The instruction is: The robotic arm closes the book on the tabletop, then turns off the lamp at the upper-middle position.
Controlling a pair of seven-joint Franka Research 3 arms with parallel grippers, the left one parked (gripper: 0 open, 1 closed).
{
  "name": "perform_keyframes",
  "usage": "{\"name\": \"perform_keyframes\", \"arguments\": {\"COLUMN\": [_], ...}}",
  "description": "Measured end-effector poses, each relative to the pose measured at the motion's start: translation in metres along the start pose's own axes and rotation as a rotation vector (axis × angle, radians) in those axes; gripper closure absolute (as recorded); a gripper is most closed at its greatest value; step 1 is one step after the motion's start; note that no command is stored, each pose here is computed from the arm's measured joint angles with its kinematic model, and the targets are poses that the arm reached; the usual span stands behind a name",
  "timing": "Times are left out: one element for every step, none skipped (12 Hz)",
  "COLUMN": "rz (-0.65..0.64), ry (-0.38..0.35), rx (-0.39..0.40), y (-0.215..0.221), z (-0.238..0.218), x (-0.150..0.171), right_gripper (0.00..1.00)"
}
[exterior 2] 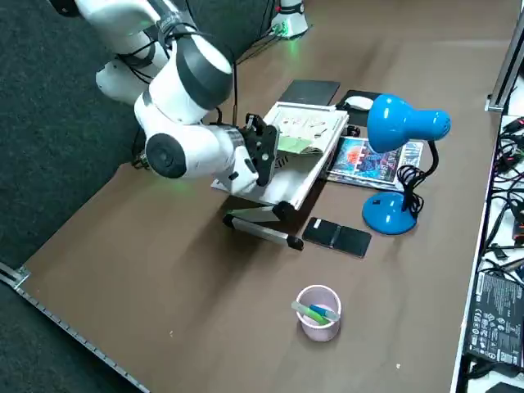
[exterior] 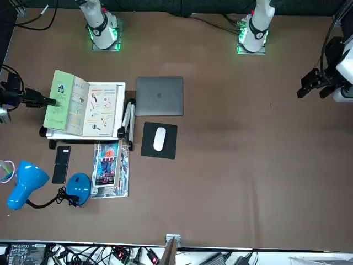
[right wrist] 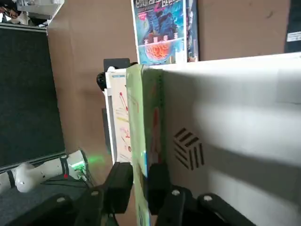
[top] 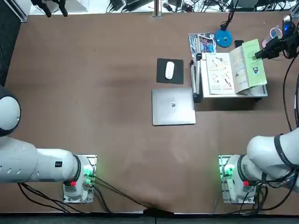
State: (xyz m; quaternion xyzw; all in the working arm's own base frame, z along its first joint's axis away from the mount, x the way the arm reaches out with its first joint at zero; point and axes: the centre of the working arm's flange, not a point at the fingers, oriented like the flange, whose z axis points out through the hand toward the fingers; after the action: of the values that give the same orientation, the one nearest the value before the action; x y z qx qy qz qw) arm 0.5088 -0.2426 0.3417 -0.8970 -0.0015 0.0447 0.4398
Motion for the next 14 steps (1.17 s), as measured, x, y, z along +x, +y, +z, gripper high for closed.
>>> {"name": "perform_keyframes", "arguments": {"rz": [-0.002,0.004,0.004,0.002,-0.001,0.000,0.004,0.006,0.011,0.019,0.027,0.033,0.036,0.042], "ry": [-0.003,-0.005,-0.007,-0.010,-0.013,-0.018,-0.025,-0.036,-0.050,-0.060,-0.068,-0.076,-0.080,-0.084], "rx": [-0.006,-0.013,-0.020,-0.028,-0.037,-0.052,-0.076,-0.109,-0.148,-0.189,-0.228,-0.258,-0.279,-0.294], "y": [-0.008,-0.016,-0.025,-0.034,-0.043,-0.051,-0.060,-0.069,-0.079,-0.091,-0.102,-0.113,-0.122,-0.128], "z": [0.001,0.001,0.002,0.003,0.004,0.006,0.006,0.008,0.011,0.015,0.019,0.023,0.027,0.030], "x": [0.002,0.005,0.007,0.009,0.011,0.013,0.015,0.017,0.020,0.023,0.026,0.028,0.030,0.031], "right_gripper": [0.79,0.89,0.90,0.92,0.92,0.92,0.92,0.92,0.92,0.92,0.92,0.91,0.91,0.91]}}
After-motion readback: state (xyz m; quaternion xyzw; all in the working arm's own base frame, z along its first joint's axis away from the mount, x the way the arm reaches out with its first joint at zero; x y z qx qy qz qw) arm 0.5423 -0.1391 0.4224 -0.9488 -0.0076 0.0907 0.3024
